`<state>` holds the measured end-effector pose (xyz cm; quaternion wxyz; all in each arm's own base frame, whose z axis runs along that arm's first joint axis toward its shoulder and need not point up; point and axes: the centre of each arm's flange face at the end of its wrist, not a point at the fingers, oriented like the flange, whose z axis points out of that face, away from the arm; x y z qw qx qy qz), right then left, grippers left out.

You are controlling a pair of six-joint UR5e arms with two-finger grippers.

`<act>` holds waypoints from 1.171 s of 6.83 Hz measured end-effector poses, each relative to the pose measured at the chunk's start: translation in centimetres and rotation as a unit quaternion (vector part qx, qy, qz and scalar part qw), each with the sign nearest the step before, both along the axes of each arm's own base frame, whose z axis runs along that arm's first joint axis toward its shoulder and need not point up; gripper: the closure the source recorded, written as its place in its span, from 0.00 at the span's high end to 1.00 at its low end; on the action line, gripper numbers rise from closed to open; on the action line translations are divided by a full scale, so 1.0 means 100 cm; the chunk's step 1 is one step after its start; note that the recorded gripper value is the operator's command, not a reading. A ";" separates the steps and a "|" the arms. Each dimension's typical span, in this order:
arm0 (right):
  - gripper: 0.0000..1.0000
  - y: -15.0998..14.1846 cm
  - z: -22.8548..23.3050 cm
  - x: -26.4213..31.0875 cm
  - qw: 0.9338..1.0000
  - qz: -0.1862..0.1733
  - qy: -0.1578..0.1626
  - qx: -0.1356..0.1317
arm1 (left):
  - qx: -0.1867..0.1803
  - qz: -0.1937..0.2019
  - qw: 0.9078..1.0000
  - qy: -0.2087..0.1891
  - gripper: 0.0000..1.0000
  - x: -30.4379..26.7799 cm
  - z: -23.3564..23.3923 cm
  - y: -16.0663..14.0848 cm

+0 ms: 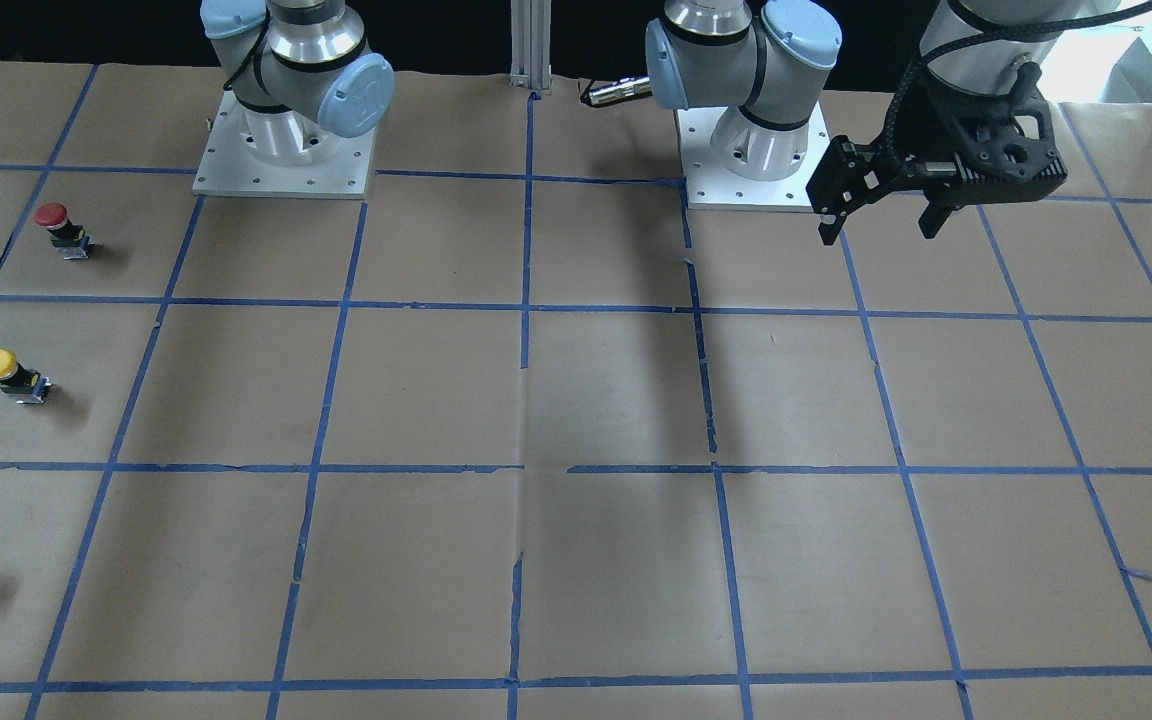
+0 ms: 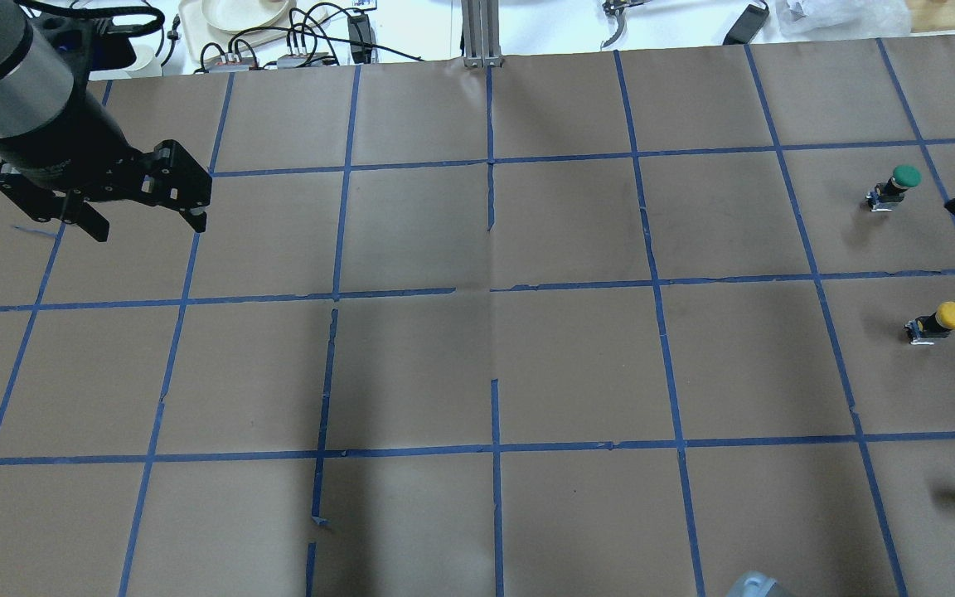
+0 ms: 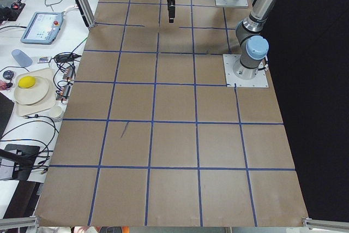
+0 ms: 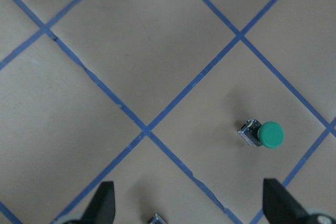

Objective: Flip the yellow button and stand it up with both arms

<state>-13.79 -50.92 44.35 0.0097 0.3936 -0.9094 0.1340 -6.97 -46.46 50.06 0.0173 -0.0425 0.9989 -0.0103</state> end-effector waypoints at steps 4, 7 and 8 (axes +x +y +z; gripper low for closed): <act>0.99 -0.018 0.053 0.193 0.994 -0.093 -0.008 0.055 | 0.004 -0.001 1.000 0.002 1.00 -0.001 -0.005 0.000; 0.99 -0.009 0.034 0.322 0.968 -0.236 -0.001 0.082 | 0.005 0.000 1.000 0.002 1.00 -0.001 -0.001 -0.002; 0.99 -0.009 0.037 0.337 0.957 -0.279 0.004 0.080 | 0.013 0.001 1.000 -0.014 1.00 0.001 -0.002 -0.001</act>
